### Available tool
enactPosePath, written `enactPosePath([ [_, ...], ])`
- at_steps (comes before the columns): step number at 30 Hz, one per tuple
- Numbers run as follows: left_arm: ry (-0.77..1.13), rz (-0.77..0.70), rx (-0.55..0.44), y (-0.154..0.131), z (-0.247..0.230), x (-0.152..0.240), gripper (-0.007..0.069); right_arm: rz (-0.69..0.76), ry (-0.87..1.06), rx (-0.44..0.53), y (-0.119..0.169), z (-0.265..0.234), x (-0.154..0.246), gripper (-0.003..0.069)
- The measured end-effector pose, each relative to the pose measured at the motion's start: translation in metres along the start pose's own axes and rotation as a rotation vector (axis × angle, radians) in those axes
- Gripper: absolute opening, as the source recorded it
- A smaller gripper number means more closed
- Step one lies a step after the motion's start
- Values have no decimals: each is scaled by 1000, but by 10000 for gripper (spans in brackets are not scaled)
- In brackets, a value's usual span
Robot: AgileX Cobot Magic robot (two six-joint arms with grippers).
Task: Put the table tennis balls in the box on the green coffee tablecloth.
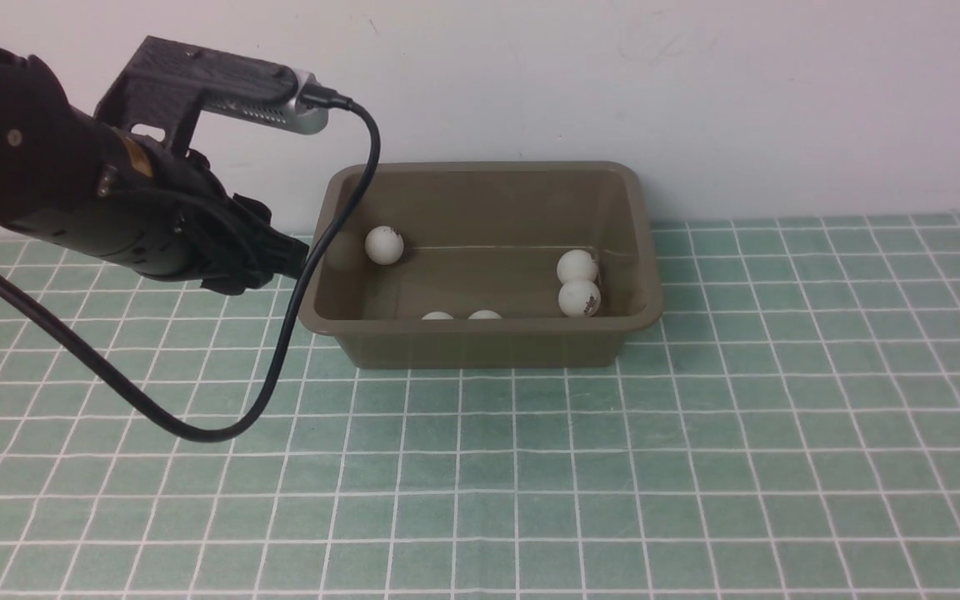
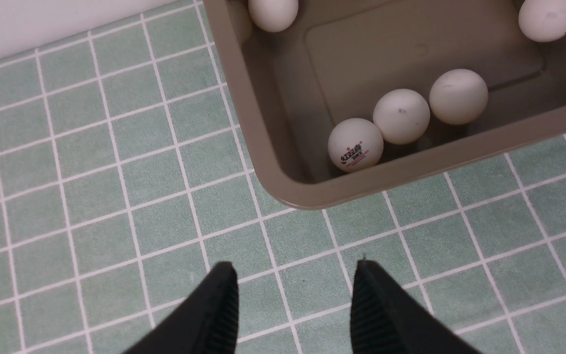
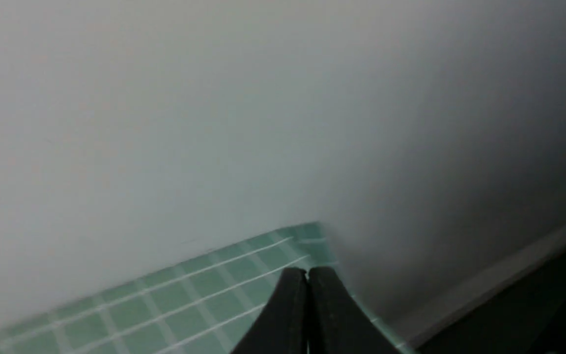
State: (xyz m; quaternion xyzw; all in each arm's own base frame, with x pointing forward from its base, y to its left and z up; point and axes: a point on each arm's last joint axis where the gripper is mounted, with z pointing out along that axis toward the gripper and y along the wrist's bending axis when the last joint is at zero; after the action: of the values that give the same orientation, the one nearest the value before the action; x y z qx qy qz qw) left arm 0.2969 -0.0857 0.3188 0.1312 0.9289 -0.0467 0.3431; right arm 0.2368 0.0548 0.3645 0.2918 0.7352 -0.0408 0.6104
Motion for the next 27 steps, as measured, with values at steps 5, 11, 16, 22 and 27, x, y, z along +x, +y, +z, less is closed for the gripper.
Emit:
enactPosePath([
  [5,0,-5,4,0,0,0,288,61,158,-449,40,-9,14,-14],
  [11,0,0,4,0,0,0,288,-386,141,-967,76,-32,34,-14],
  [16,0,0,4,0,0,0,288,-885,17,-1125,77,-38,49,-14],
  [22,0,0,4,0,0,0,288,-1137,-53,-1012,61,-9,45,-14],
  [27,-7,0,4,0,0,-1,288,-1351,-125,-907,44,11,36,-14],
])
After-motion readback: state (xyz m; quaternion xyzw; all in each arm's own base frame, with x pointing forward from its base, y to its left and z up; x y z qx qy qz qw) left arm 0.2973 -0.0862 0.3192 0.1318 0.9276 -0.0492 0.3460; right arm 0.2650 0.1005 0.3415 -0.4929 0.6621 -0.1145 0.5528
